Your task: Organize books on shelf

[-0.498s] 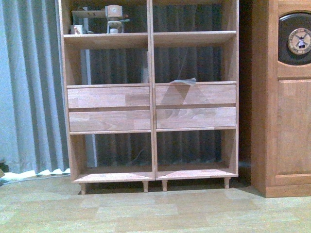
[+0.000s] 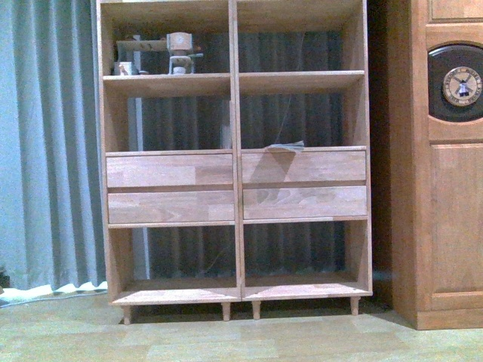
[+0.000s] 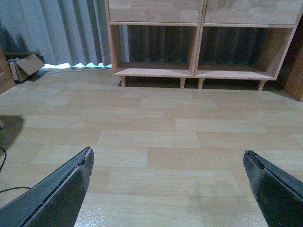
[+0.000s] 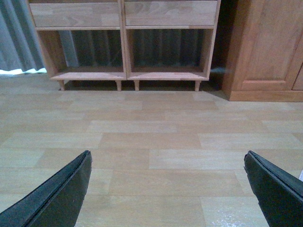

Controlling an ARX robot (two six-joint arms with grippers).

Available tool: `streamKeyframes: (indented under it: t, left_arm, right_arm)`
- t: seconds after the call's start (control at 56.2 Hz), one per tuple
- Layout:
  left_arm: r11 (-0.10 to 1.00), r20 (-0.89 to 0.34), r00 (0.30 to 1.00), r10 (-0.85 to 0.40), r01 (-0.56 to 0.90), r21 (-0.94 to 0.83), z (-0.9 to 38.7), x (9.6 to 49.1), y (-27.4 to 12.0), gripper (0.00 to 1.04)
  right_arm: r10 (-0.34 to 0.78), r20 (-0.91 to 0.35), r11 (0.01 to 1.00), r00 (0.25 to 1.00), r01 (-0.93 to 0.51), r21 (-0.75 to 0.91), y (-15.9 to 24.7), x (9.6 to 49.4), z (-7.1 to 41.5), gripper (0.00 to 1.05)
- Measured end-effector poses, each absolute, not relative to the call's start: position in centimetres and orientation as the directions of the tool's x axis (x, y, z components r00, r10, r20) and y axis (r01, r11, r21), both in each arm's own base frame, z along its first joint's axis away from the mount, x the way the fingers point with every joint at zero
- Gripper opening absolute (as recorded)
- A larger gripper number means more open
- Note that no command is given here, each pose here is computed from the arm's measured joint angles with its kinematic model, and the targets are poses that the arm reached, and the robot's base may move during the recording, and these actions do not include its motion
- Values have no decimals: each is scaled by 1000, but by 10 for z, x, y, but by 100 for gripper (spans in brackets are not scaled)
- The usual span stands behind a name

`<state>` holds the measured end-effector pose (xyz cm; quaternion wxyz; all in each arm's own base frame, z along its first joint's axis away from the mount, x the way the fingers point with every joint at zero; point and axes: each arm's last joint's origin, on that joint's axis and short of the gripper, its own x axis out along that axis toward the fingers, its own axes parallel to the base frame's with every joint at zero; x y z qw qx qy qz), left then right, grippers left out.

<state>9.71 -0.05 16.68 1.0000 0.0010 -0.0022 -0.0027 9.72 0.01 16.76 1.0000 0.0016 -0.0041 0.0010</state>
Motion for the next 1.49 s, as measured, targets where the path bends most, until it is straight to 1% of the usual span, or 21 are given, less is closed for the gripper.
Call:
streamKeyframes:
  t: [1.495]
  left_arm:
    - [1000, 4, 1000, -5, 5, 2, 167, 97, -1, 97]
  right_arm:
    - [2, 8, 1000, 1000, -2, 3, 0, 97, 168, 98]
